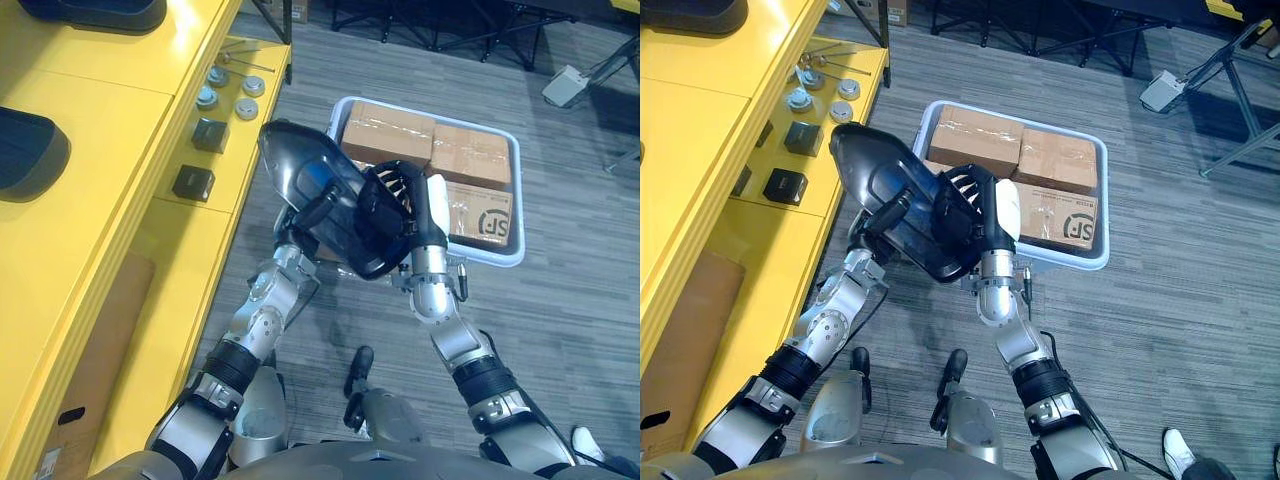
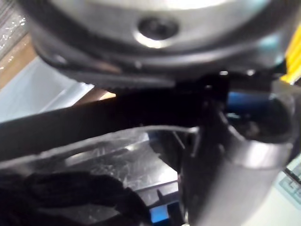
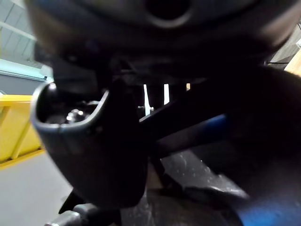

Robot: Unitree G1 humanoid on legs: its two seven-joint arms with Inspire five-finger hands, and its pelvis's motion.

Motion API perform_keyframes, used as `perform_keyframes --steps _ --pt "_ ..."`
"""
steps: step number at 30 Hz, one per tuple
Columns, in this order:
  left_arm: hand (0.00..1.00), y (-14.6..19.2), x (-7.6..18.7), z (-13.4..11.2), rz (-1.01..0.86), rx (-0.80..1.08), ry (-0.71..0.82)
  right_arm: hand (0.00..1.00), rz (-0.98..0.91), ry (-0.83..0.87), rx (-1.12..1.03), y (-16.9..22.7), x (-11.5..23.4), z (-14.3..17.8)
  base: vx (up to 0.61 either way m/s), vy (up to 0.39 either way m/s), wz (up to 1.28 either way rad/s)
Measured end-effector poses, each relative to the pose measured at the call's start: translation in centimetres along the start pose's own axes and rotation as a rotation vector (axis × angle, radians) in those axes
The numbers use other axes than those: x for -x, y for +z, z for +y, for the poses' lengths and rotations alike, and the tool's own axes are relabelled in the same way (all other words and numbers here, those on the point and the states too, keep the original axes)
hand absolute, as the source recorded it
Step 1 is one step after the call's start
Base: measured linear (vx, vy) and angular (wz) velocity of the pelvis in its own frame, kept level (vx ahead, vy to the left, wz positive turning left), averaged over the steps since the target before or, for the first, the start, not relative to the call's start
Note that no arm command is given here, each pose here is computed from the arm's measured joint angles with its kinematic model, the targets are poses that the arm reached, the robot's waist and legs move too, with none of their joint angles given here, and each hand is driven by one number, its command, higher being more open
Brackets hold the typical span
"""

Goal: Walk over and take three plastic housings, then place them on the shelf

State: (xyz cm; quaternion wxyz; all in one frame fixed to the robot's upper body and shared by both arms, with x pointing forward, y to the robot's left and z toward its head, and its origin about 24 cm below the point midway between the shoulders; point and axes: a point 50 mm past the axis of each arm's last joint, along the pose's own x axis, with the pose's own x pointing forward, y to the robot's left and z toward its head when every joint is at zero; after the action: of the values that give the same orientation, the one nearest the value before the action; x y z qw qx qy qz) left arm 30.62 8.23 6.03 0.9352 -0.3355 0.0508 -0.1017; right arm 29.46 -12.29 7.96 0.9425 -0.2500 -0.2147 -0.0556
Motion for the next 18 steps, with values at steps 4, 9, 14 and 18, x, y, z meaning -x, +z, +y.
perform_keyframes --steps 4,9,14,18 --pt "0.00 0.2 0.0 -0.1 -0.021 0.015 -0.017 0.00 -0.021 -0.007 0.000 0.4 -0.1 -0.2 0.00 0.000 0.00" --pt "0.00 0.3 0.0 0.0 -0.034 0.017 -0.016 1.00 -0.030 -0.005 -0.007 0.6 -0.1 -0.1 0.00 0.006 -0.01" --pt "0.00 0.7 0.1 -0.2 -0.060 -0.006 -0.023 1.00 -0.081 -0.011 -0.062 1.7 -0.2 0.0 0.01 0.020 -0.05" --pt "0.00 1.5 0.5 -0.5 -0.119 -0.131 -0.021 1.00 -0.074 0.004 -0.119 2.0 0.2 0.6 0.01 0.015 -0.03"
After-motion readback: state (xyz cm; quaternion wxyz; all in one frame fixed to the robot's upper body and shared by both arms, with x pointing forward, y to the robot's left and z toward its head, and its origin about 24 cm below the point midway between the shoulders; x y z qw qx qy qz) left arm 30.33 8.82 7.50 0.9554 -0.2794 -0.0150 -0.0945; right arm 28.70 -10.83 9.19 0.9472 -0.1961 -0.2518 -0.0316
